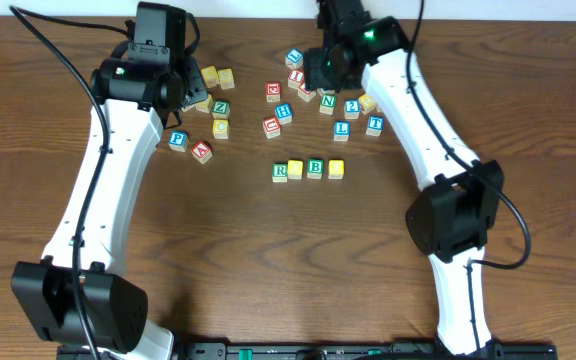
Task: Spell out ROBOT
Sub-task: 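Reach the right gripper to the blue T block and grasp it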
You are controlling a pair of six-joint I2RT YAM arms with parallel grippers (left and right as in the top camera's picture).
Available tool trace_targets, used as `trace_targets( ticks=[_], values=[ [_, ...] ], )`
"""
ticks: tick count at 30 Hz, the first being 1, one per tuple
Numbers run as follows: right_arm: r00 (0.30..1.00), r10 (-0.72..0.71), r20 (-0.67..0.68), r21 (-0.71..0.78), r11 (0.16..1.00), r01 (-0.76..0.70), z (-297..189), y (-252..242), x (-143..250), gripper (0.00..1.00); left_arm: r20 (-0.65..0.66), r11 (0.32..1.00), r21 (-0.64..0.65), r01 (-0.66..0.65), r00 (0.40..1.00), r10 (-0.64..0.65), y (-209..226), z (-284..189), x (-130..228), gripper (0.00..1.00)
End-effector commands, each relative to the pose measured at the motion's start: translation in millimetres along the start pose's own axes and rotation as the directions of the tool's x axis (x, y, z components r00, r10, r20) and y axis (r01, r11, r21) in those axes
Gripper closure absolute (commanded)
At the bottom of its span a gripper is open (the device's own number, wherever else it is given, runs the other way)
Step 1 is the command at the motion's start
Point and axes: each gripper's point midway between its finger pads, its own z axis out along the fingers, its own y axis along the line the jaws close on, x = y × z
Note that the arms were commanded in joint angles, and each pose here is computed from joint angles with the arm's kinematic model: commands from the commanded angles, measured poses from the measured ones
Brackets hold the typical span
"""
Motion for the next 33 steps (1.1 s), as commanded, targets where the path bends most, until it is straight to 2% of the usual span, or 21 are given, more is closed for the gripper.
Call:
trace_targets(
  ticks=[1,3,11,18,26,33],
  values=[
    [1.000,-0.016,0.024,0.001,1.000,0.016,-9,2,-6,0.39,-0.012,1.000,-0.031,0.006,1.000,-0.006,7,5,3,0.50],
    [1.000,0.020,0.004,0.043,0.999,-0.021,-9,-13,-3,0.36,-0.012,1.000,-0.031,0.006,1.000,-0.006,7,5,3,0.50],
    [0.973,0.189,-0.134,0.155,0.974,-0.167,-17,-80,24,0.37,-0.041,0.999,-0.042,0.002,0.999,-0.004,6,17,8,0.50],
    [0.929,0.280,-0.240,0.258,0.941,-0.217,-9,-122,57,0.36,-0.077,0.999,-0.050,-0.008,0.997,0.004,4,32,15,0.50],
    [0.912,0.322,-0.254,0.282,0.927,-0.248,40,-139,83,0.42,-0.079,0.999,-0.052,-0.009,0.997,0.005,4,33,16,0.50],
    [0.926,0.318,-0.205,0.262,0.929,-0.261,67,-145,83,0.48,-0.079,0.999,-0.052,-0.009,0.997,0.005,4,33,16,0.50]
  ],
)
